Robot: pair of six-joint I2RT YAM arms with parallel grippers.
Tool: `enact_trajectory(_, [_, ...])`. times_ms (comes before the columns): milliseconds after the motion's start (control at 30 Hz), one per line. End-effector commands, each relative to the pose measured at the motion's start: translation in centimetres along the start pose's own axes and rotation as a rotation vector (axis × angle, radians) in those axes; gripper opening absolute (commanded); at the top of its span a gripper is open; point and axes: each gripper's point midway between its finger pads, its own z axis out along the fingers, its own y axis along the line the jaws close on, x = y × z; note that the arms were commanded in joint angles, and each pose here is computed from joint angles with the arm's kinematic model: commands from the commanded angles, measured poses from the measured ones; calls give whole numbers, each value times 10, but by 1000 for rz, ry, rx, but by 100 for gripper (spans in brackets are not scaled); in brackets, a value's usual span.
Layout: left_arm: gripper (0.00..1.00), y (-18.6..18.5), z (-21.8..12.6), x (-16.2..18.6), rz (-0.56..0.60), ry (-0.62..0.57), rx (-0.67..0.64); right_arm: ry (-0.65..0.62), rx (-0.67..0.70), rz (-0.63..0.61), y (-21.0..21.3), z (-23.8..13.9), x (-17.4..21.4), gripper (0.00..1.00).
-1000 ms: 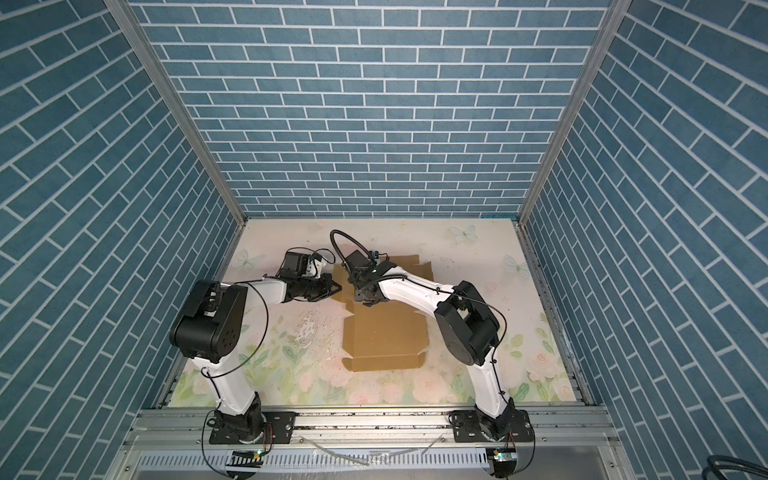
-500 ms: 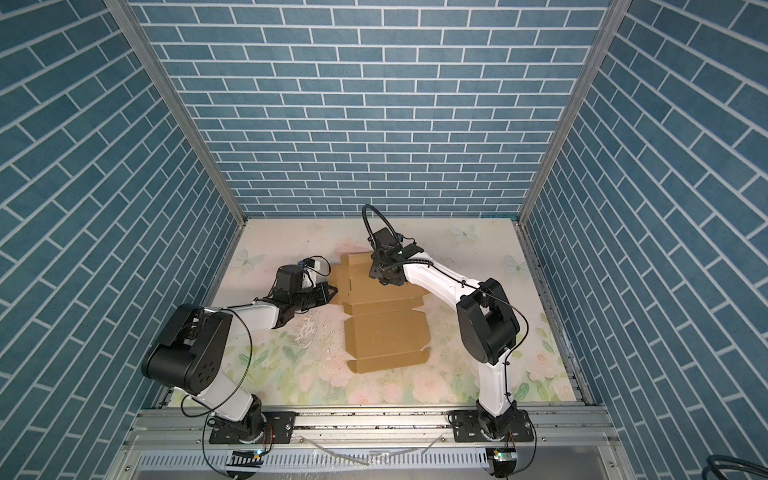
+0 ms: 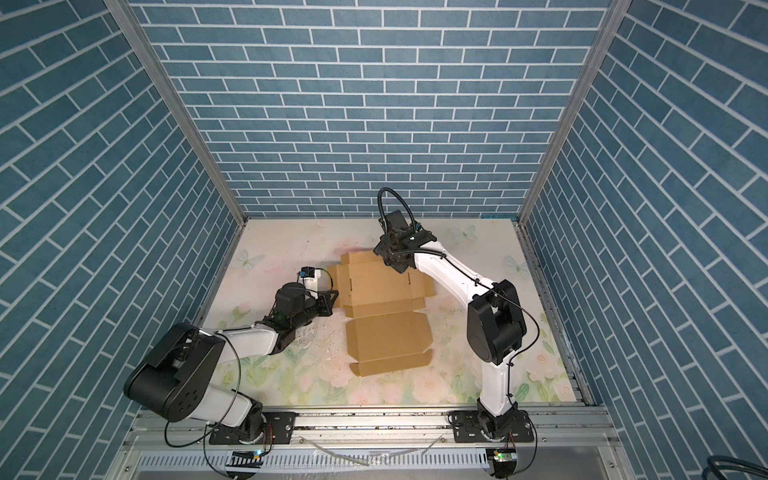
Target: Fold the paper box
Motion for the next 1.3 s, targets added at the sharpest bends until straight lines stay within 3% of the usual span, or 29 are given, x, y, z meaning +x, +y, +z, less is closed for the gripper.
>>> enact_trajectory(0, [0,-1,-6,-11,41,-99,-25,10,67,170,-10,1,-2,65])
enact_trajectory(433, [0,-8,-16,-18,114,-183,-57,-1,51,426,-5,26,-9,62])
enact_trajectory(867, [0,-11,-7,-9,102,-164,-34,-69,-6,436,17,12,-30,59])
enact_trajectory(1267, [0,-18,-9,-13,91,-191,-16,-28,13,466,23,34,-25,58])
